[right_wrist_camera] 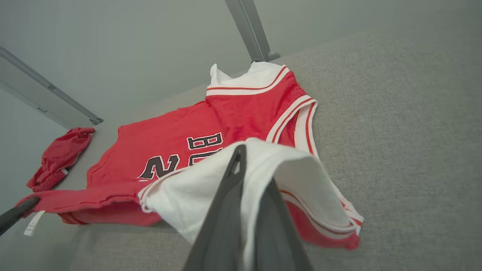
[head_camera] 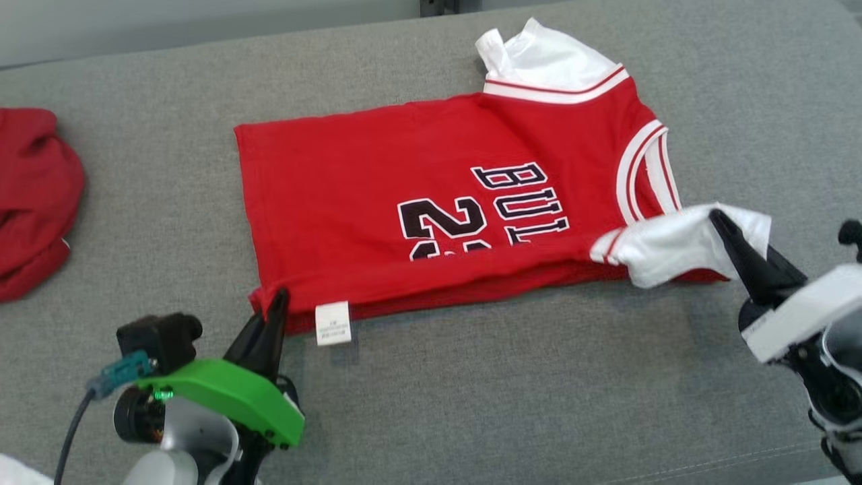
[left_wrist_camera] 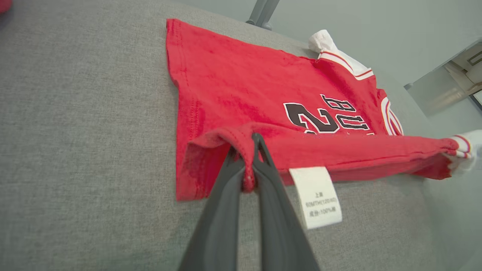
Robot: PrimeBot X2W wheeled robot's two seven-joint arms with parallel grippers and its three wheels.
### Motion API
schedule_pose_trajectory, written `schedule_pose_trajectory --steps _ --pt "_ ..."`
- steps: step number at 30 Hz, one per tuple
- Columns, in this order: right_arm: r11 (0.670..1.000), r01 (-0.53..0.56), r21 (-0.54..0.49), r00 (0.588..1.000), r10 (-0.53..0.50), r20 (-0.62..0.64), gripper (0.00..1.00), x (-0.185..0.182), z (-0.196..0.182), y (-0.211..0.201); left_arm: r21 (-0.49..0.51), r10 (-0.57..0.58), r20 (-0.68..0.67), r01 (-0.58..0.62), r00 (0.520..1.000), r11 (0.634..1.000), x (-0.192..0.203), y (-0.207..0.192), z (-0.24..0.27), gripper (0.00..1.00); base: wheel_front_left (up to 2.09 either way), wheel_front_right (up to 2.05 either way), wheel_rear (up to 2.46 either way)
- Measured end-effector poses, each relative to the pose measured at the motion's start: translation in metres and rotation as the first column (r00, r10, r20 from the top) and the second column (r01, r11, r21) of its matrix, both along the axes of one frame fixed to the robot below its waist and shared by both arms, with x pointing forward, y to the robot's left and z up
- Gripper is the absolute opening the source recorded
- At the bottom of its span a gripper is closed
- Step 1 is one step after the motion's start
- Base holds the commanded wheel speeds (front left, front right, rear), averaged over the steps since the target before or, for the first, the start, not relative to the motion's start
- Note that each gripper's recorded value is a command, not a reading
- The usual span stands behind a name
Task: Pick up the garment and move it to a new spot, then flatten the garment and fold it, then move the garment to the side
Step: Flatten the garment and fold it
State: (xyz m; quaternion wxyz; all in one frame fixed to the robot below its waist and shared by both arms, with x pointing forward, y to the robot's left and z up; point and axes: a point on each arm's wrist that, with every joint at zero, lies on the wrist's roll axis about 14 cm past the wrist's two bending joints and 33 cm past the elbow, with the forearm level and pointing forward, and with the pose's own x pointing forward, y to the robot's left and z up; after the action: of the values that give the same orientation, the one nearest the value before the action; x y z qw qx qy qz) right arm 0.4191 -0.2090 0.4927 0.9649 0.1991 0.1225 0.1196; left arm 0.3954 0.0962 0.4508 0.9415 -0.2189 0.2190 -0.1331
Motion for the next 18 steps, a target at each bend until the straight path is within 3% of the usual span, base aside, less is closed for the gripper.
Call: schedule_pose_trajectory --steps 9,11,12,14,15,16,18 --pt "0.983 -0.121 -0.139 0.982 0.098 -0.164 0.00 0.070 -0.044 0.018 0.051 -0.058 -0.109 0.064 0.992 0.997 0.056 -0.002 -0.037 0.00 0.00 0.00 0.00" --pt "0.979 -0.144 -0.148 0.976 0.116 -0.182 0.73 0.078 -0.052 0.025 0.069 -0.058 -0.133 0.067 0.989 0.995 0.062 0.002 -0.046 0.00 0.00 0.00 0.00" --pt "0.977 -0.148 -0.151 0.974 0.119 -0.191 1.00 0.082 -0.057 0.026 0.077 -0.063 -0.152 0.076 0.986 0.994 0.062 0.004 -0.051 0.00 0.00 0.00 0.00" --pt "0.974 -0.162 -0.160 0.968 0.126 -0.215 1.00 0.086 -0.066 0.029 0.088 -0.045 -0.182 0.062 0.982 0.994 0.063 0.009 -0.062 0.26 0.00 0.00 0.00" --pt "0.973 -0.169 -0.160 0.967 0.133 -0.215 1.00 0.087 -0.068 0.032 0.094 -0.042 -0.193 0.061 0.980 0.994 0.063 0.012 -0.066 0.46 0.00 0.00 0.00" --pt "0.972 -0.174 -0.160 0.966 0.138 -0.217 1.00 0.088 -0.070 0.034 0.098 -0.032 -0.199 0.052 0.980 0.994 0.063 0.015 -0.069 0.96 0.00 0.00 0.00" --pt "0.968 -0.176 -0.177 0.970 0.140 -0.200 1.00 0.088 -0.066 0.032 0.101 -0.011 -0.201 0.032 0.980 0.994 0.064 0.020 -0.071 1.00 0.00 0.00 0.00"
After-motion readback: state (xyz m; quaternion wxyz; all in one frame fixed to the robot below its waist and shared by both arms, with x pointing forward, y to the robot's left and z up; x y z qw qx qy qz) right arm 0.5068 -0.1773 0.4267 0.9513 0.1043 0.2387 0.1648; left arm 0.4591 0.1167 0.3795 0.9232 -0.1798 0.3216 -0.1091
